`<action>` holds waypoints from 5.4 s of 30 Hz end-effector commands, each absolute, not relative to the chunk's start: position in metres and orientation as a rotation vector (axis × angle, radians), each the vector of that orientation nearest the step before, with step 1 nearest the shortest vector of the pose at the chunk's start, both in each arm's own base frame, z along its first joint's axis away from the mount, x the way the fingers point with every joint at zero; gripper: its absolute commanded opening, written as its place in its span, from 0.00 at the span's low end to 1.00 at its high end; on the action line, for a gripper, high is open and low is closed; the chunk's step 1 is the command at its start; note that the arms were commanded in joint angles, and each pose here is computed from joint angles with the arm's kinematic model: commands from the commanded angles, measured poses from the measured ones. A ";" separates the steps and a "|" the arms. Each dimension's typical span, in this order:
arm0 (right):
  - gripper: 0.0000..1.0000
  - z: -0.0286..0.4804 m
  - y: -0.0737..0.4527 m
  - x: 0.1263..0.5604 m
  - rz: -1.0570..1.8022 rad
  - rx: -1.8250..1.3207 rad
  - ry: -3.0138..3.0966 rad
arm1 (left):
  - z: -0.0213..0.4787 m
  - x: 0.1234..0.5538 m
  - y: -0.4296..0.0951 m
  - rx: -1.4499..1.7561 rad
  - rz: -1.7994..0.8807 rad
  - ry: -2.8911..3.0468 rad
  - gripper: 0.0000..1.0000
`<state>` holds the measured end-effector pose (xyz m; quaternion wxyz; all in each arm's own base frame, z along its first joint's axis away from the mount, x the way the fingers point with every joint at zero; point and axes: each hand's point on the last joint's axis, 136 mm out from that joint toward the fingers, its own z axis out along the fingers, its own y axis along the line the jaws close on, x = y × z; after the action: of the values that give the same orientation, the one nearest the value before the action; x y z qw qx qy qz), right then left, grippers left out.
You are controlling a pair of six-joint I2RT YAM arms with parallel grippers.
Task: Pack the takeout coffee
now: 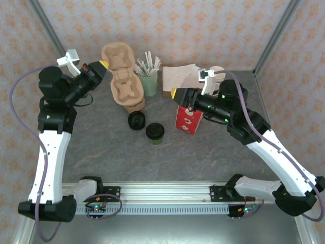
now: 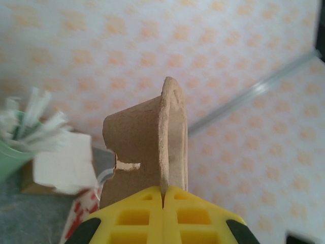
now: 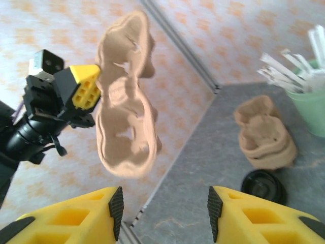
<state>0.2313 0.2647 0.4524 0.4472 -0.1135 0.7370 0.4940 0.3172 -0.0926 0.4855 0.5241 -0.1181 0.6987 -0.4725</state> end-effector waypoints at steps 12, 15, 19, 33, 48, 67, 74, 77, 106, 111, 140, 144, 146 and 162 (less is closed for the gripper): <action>0.57 0.460 0.310 0.160 1.556 -0.751 1.631 | 0.518 0.239 -0.150 0.014 -1.346 1.608 0.00; 0.57 0.457 0.315 0.156 1.563 -0.781 1.637 | 0.518 0.238 -0.152 0.012 -1.365 1.600 0.00; 0.56 0.457 0.320 0.154 1.568 -0.802 1.636 | 0.516 0.239 -0.154 0.006 -1.375 1.601 0.00; 0.05 0.458 0.325 0.149 1.573 -0.833 1.632 | 0.512 0.239 -0.160 0.014 -1.372 1.613 0.00; 0.00 0.426 0.263 0.175 1.130 -0.579 1.925 | 0.501 0.223 -0.136 0.180 -0.929 1.709 0.77; 0.00 0.407 0.231 0.166 1.010 -0.495 2.176 | 0.493 0.192 -0.221 0.921 -0.561 1.606 0.81; 0.00 0.400 0.232 0.162 1.010 -0.519 2.218 | 0.443 0.204 -0.267 1.247 -0.332 1.594 0.84; 0.00 0.397 0.234 0.160 1.026 -0.539 2.229 | 0.429 0.214 -0.277 1.309 -0.277 1.597 0.83; 0.00 0.393 0.238 0.156 1.041 -0.584 2.236 | 0.393 0.253 -0.300 1.420 -0.127 1.677 0.62; 0.00 0.391 0.236 0.157 1.026 -0.577 2.242 | 0.394 0.252 -0.297 1.411 -0.138 1.657 0.64; 0.12 0.383 0.178 0.206 0.659 -0.270 2.180 | 0.390 0.262 -0.304 1.316 -0.384 1.743 0.42; 0.00 0.389 0.200 0.197 0.819 -0.357 2.142 | 0.384 0.265 -0.313 1.330 -0.427 1.756 0.36; 0.00 0.390 0.199 0.197 0.816 -0.354 2.145 | 0.381 0.266 -0.319 1.338 -0.444 1.765 0.36; 0.33 0.408 0.165 0.195 0.735 -0.225 2.062 | 0.392 0.271 -0.326 1.310 -0.510 1.769 0.30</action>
<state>0.1898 0.1691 0.4028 0.4357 -0.1030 0.8408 0.3042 0.2730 -0.3247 0.3687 0.4033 0.5357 0.7193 -0.1816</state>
